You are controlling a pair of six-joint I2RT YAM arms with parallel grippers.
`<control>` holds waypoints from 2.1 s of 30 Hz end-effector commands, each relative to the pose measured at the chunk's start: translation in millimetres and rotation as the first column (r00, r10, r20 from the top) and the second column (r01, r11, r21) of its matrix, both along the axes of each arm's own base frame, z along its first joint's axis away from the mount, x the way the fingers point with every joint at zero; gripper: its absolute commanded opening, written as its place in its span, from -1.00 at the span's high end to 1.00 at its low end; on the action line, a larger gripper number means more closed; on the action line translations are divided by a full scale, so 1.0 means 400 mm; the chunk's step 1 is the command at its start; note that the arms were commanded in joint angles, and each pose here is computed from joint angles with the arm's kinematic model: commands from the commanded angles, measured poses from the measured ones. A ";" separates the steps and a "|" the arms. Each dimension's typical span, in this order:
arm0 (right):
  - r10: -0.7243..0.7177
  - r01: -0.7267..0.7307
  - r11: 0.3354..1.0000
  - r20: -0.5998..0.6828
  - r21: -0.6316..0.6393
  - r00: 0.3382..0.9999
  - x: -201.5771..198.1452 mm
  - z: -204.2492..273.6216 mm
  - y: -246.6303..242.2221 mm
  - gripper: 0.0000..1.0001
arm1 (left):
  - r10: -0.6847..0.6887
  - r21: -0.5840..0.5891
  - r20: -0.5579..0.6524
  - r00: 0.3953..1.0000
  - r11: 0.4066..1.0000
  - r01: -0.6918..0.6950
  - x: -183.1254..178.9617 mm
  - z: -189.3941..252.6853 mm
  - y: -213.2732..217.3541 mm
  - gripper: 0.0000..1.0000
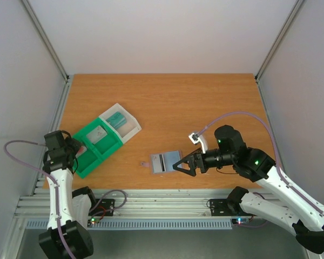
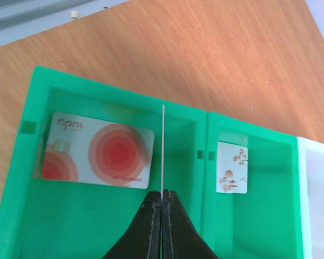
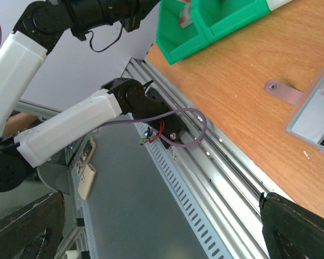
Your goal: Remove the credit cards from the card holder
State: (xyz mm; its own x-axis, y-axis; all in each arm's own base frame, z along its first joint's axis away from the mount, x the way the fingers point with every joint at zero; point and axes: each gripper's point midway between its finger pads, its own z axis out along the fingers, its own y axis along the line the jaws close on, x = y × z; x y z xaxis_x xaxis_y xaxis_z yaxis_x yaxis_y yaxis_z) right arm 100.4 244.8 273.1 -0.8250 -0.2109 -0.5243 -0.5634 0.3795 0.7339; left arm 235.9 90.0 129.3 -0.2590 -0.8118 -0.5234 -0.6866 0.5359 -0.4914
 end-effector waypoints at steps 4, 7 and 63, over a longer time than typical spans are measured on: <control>0.001 -0.002 0.999 0.026 0.039 1.000 -0.007 0.031 -0.003 -0.97 | -0.057 0.030 0.091 0.994 0.998 0.054 0.069 0.020 0.009 0.99; -0.015 0.013 0.999 0.033 0.046 0.999 -0.004 0.024 -0.006 -0.97 | -0.060 0.049 0.063 0.996 0.997 0.056 0.077 0.009 0.021 0.99; 0.013 -0.015 0.999 0.060 0.035 0.998 -0.013 0.026 -0.011 -0.97 | 0.040 0.132 -0.121 0.992 0.991 -0.023 0.055 -0.002 0.093 0.22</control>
